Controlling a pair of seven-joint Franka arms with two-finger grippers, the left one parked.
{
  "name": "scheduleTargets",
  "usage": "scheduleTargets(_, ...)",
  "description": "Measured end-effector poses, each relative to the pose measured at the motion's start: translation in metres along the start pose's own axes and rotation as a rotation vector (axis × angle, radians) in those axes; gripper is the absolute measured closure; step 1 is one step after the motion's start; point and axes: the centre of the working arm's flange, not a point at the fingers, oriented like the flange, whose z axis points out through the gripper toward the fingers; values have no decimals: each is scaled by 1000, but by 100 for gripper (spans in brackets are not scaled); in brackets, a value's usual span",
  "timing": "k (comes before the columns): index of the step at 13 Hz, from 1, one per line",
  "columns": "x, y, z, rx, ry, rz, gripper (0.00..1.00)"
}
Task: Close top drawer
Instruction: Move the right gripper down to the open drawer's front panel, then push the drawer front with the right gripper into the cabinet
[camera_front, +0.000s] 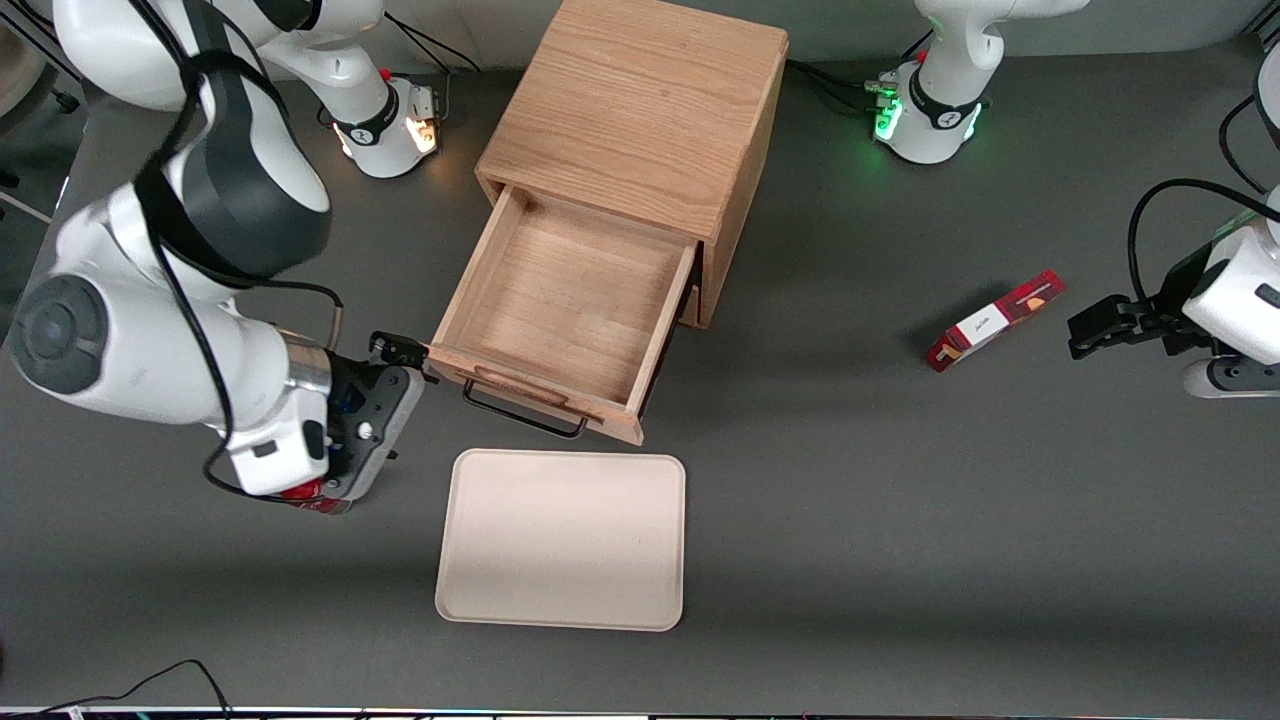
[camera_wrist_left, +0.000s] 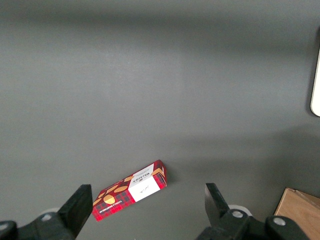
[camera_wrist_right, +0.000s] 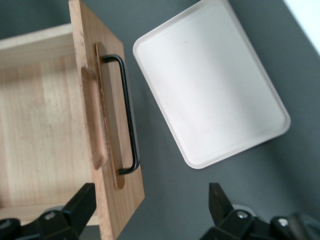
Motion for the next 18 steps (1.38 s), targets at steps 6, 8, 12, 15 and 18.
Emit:
scheduleTargets(6, 16, 25, 58, 98, 56, -20, 0)
scheduleTargets(8, 18, 30, 66, 104, 70, 12, 0)
scheduleTargets(12, 24, 31, 79, 119, 74, 69, 0)
scheduleTargets(15, 27, 30, 94, 138, 59, 78, 0)
scheduleTargets(18, 25, 30, 115, 169, 31, 85, 0)
